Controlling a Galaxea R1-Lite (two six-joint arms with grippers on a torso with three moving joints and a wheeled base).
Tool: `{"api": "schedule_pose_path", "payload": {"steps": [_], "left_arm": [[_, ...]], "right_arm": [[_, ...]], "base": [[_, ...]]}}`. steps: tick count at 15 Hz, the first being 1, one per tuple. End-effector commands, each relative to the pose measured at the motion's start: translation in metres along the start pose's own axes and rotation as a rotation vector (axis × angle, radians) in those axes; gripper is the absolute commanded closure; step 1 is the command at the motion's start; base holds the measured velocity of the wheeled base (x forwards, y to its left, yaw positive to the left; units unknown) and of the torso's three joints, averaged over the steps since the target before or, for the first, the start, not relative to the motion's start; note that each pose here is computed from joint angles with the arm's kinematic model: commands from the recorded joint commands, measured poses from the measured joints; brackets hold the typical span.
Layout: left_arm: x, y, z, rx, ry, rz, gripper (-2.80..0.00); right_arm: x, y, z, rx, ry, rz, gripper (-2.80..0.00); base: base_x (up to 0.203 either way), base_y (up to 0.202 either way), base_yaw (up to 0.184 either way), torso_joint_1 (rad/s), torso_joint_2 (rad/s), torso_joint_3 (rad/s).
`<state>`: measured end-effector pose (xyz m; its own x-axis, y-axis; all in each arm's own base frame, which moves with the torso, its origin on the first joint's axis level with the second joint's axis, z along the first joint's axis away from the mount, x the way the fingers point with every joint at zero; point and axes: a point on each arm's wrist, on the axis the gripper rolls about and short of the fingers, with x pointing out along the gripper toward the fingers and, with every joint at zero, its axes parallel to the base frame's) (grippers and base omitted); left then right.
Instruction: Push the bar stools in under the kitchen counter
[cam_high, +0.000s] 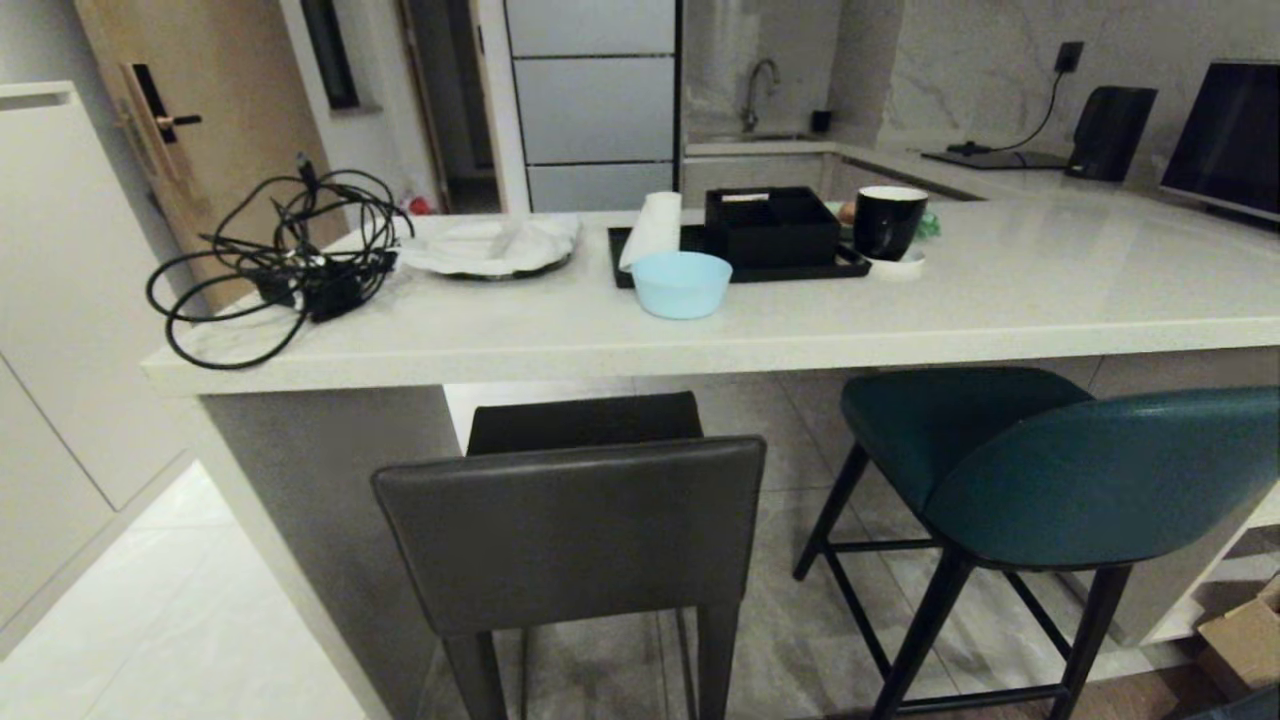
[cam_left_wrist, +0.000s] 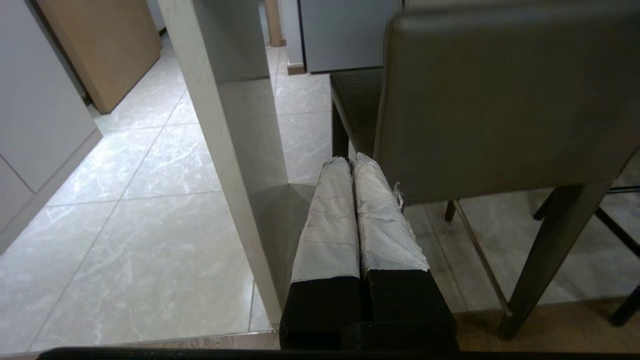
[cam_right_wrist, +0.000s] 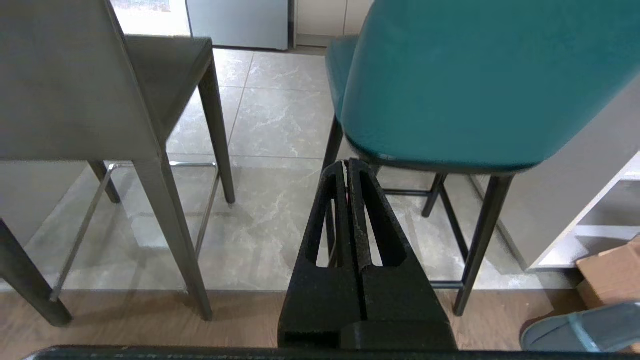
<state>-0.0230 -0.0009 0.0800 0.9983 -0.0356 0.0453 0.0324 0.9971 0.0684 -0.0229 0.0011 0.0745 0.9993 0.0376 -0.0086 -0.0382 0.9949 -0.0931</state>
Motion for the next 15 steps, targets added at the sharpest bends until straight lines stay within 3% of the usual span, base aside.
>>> {"api": "schedule_pose_path", "payload": {"steps": [1, 10, 15], "left_arm": [[0.0014, -0.0003, -0.0051, 0.0, 0.02, -0.001, 0.0], [0.0013, -0.0003, -0.0049, 0.006, 0.018, -0.002, 0.0], [0.0013, -0.0003, -0.0049, 0.006, 0.018, -0.002, 0.0]], "right_arm": [[0.0, 0.0, 0.0002, 0.002, -0.001, 0.001, 0.0], [0.0, 0.0, 0.0002, 0.016, -0.001, 0.001, 0.0], [0.0, 0.0, 0.0002, 0.017, -0.001, 0.001, 0.0]], "base": [[0.0, 0.0, 0.0, 0.205, -0.48, -0.286], [0.0, 0.0, 0.0, 0.21, -0.48, -0.271], [0.0, 0.0, 0.0, 0.04, -0.08, -0.045]]}}
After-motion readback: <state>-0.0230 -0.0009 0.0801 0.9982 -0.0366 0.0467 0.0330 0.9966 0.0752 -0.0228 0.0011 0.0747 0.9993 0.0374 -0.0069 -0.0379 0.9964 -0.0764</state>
